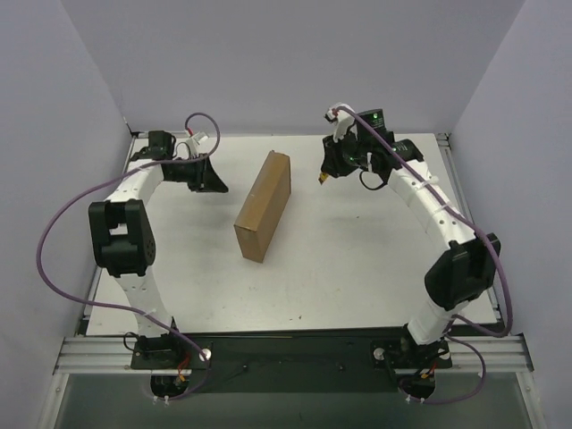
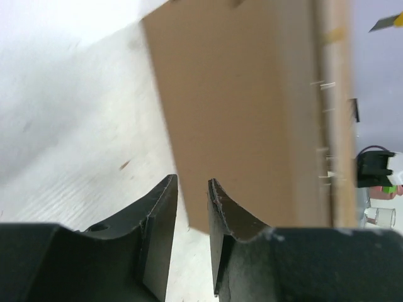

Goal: Unpack the express box

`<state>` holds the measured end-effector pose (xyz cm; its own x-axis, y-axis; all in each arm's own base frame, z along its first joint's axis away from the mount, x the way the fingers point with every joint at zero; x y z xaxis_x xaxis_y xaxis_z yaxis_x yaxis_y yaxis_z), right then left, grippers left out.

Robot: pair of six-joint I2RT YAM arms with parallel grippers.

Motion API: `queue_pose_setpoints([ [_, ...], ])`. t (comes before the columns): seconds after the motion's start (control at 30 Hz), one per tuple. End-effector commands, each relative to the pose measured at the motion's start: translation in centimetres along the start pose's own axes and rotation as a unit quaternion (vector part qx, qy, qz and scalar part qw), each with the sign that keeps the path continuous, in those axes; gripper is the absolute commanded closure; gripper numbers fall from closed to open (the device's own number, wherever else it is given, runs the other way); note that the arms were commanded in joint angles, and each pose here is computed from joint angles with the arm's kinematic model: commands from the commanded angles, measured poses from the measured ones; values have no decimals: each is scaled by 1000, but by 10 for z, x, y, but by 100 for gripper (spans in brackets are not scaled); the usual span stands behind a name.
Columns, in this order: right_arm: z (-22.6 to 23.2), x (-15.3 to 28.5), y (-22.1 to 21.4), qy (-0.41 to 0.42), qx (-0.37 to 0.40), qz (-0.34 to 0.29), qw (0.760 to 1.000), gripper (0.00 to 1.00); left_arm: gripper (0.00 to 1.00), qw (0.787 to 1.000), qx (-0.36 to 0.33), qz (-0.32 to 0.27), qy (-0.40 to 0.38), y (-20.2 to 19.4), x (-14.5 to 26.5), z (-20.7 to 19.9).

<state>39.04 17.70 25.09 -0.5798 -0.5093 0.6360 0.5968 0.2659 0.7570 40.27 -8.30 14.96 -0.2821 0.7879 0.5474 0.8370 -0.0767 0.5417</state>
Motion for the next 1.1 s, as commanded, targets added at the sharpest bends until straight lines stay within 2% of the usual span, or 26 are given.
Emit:
queue_pose_setpoints([
  [0.0, 76, 62, 55, 120, 113, -105, 981, 100, 66, 988, -75, -77, -111, 55, 19, -66],
  [0.03, 86, 65, 58, 134, 125, -110, 977, 100, 66, 986, -81, -86, -118, 60, 19, -67],
  [0.17, 135, 71, 54, 176, 169, -115, 963, 100, 66, 981, -77, -65, -167, 56, 1, -87],
  [0.33, 157, 64, 50, 195, 197, -119, 953, 100, 66, 975, -60, -50, -209, 45, -14, -100],
  [0.5, 180, 55, 41, 216, 197, -107, 950, 100, 66, 985, -26, -19, -171, 29, -31, -91],
  [0.63, 199, 46, 33, 236, 202, -93, 946, 100, 66, 991, -26, 18, -133, 11, -44, -78],
  [0.73, 210, 39, 25, 246, 204, -82, 944, 100, 67, 990, -18, 35, -133, 1, -51, -75],
  [0.83, 216, 41, 21, 249, 200, -76, 945, 100, 69, 991, -1, 42, -125, -5, -57, -69],
  [0.93, 206, 49, 17, 231, 245, -78, 938, 100, 70, 992, 7, 45, -120, -10, -61, -66],
  [1.07, 179, 41, 32, 190, 211, -83, 955, 100, 70, 993, 0, 44, -112, -14, -65, -68],
])
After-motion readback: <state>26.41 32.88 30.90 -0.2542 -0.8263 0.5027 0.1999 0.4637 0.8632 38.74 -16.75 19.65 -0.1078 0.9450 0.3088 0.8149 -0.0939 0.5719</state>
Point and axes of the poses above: each gripper's point midway between its finger pads, its own x axis back along the fingers, its own z axis along the line the jaws close on, y = z × x, the point moved 5 cm from there along x, back along the fingers, and after that the axes turned 7 degrees about -x, right-handed, at the moved point
